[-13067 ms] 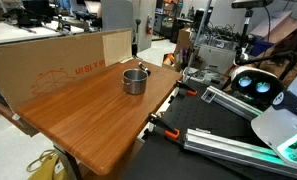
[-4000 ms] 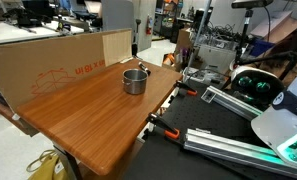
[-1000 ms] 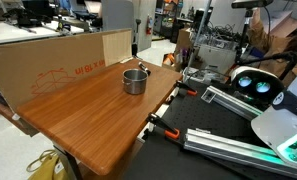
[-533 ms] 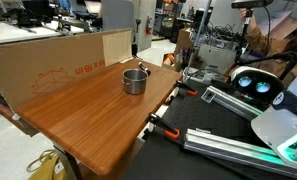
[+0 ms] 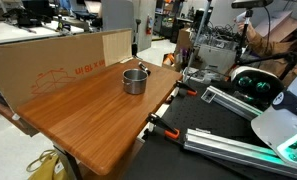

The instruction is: Pick up the black marker from the table and place it in the pot

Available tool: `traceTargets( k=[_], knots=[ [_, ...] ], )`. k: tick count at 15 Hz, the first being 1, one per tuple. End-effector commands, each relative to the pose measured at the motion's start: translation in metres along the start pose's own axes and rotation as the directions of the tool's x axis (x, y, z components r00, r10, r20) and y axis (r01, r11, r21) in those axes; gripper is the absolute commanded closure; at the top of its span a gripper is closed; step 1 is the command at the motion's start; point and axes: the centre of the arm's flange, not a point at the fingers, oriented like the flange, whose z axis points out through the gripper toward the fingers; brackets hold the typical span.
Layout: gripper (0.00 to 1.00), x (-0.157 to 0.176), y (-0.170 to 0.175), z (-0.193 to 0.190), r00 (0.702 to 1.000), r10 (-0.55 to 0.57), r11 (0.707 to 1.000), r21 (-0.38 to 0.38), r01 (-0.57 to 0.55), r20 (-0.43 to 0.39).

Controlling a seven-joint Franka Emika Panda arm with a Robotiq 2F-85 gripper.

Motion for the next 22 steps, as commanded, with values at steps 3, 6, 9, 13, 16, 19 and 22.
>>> traceTargets(
  k=[3,6,9,13,16,19,22],
  knots=[
    [0.00,0.054,0.013,0.026,0.988,0.152,0.988,-0.002,-0.152,-0.023],
    [0.00,0.080,0.023,0.050,0.975,0.217,0.976,-0.027,-0.218,-0.039],
    [0.00,0.104,0.032,0.077,0.961,0.269,0.960,-0.062,-0.273,-0.062],
    [0.00,0.130,0.048,0.111,0.944,0.321,0.940,-0.099,-0.328,-0.080],
    [0.00,0.149,0.060,0.129,0.923,0.372,0.917,-0.118,-0.382,-0.098],
    [0.00,0.168,0.068,0.142,0.899,0.420,0.892,-0.127,-0.434,-0.120],
    [0.00,0.185,0.072,0.158,0.889,0.442,0.878,-0.146,-0.456,-0.119]
  ],
)
